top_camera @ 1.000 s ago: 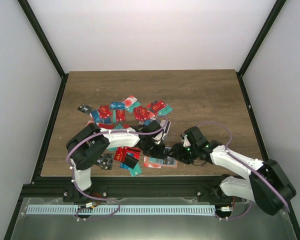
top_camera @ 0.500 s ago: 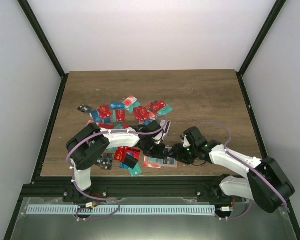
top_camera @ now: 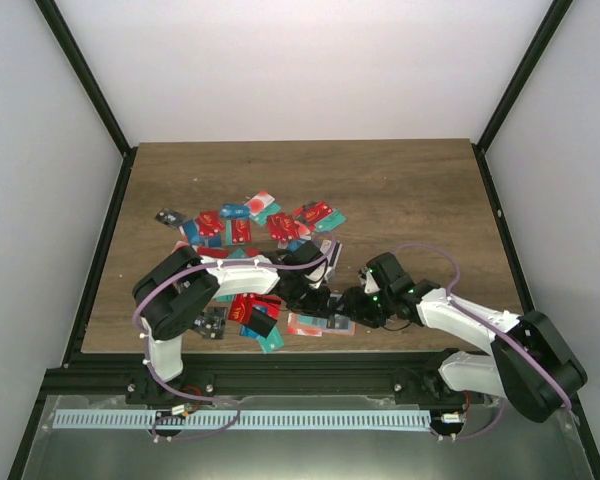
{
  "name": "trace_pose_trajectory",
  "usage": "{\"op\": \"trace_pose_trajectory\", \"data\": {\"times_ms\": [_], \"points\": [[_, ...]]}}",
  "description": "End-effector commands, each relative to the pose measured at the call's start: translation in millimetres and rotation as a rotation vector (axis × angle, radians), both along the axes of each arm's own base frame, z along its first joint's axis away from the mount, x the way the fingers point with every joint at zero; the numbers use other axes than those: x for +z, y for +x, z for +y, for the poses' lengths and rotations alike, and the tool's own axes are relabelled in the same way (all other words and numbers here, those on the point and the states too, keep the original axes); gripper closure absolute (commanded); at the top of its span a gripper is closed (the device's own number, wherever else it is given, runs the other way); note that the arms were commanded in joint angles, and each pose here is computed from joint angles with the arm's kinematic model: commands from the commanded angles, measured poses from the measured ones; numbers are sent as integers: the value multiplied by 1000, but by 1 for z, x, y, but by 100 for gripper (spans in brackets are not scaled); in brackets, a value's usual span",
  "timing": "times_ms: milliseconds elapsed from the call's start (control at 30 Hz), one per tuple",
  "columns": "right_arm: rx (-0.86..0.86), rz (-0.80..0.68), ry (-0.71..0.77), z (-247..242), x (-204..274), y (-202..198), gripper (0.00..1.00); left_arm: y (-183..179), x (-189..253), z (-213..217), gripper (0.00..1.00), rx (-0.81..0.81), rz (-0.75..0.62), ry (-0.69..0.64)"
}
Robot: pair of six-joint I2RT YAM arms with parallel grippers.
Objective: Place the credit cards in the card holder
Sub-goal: Insert the credit card into the card holder.
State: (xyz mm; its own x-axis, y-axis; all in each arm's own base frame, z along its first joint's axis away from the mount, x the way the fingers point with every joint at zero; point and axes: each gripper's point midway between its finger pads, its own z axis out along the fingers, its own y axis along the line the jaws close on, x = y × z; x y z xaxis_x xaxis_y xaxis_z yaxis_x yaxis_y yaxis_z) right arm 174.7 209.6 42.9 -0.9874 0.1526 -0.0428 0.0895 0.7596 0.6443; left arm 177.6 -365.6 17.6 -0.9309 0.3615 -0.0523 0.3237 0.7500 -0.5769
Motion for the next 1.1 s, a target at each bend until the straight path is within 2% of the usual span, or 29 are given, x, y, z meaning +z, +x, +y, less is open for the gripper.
{"op": "trace_pose_trajectory", "data": {"times_ms": [0, 400, 800, 1067], "points": [[20, -25, 31, 4, 6, 3, 43, -2, -20, 6, 96, -8, 3, 61], [55, -48, 72, 12, 19, 6, 43, 2, -12, 3, 96, -6, -11, 57], [76, -45, 79, 17, 20, 7, 43, 18, 39, 2, 96, 47, -75, 16], [85, -38, 94, 19, 23, 6, 43, 30, 66, 27, 96, 131, -124, 29]]}}
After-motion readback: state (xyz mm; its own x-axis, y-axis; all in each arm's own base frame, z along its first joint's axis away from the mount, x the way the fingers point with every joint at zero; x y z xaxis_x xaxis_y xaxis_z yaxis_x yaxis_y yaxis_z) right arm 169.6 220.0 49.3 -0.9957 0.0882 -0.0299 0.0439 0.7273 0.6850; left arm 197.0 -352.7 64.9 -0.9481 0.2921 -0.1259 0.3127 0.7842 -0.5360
